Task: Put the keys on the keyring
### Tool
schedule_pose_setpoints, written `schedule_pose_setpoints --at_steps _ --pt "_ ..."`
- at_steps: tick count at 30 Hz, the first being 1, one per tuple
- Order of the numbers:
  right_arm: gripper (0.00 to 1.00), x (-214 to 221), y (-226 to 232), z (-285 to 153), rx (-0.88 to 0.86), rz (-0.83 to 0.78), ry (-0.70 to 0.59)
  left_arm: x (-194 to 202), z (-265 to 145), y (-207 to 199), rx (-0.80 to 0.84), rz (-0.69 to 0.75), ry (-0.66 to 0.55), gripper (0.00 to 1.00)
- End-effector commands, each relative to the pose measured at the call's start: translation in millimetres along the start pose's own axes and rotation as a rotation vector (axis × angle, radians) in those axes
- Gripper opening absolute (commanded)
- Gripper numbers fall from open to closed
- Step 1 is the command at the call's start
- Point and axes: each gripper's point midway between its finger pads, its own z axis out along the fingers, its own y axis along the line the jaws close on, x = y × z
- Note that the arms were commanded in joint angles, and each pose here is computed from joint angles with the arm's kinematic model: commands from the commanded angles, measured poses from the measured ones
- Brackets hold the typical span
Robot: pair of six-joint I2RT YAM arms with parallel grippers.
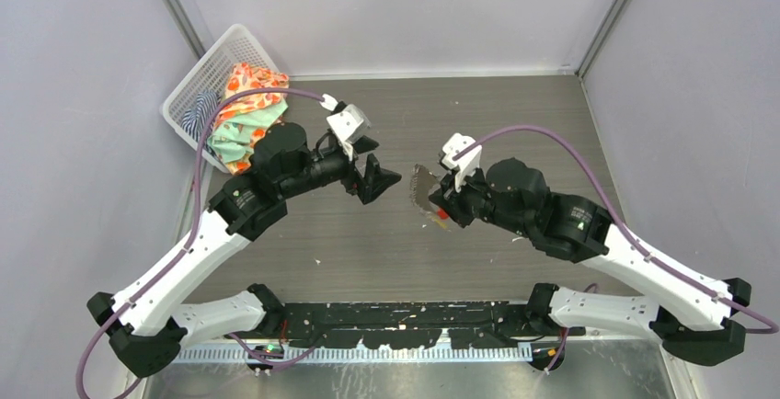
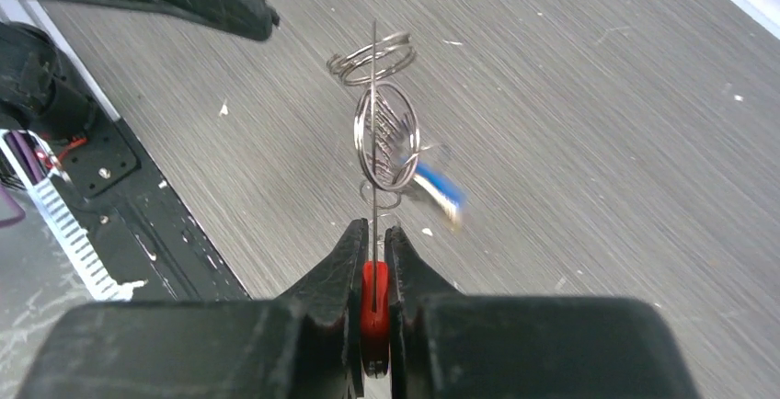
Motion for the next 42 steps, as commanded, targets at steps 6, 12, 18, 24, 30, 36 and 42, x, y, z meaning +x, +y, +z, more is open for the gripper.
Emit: schedule_pose_setpoints --at_steps 6,12,18,24,30,36,42 --pt "0.14 3.4 -52.9 -11.4 0.248 -0.203 0.35 28.3 -24.0 72.8 -0.255 -0.105 0.275 1.0" --pt "0.02 -1.4 -105.0 22.3 0.455 -0.247 0.471 50.7 -50.2 139.2 -0.296 -0.372 0.528 1.0" --pt "0.01 -1.3 -136.9 58.6 0.524 -0.336 0.454 81.0 -81.4 165.0 -0.338 -0.385 0.722 1.0" --pt "0.01 11.5 -176.3 101.5 0.563 -0.57 0.6 93.4 -98.5 176.5 -0.381 -0.359 0.785 1.0" --pt "0.01 50.9 -213.2 157.0 0.611 -0.904 0.855 108.2 -112.2 184.0 -0.418 -0.387 0.83 1.0" --pt "0.01 66.5 -197.3 193.8 0.559 -0.97 0.85 101.4 -115.6 187.9 -0.449 -0.404 0.759 1.0" --pt "0.01 96.2 -201.0 225.2 0.549 -1.029 0.816 96.4 -107.4 188.8 -0.442 -0.428 0.716 1.0"
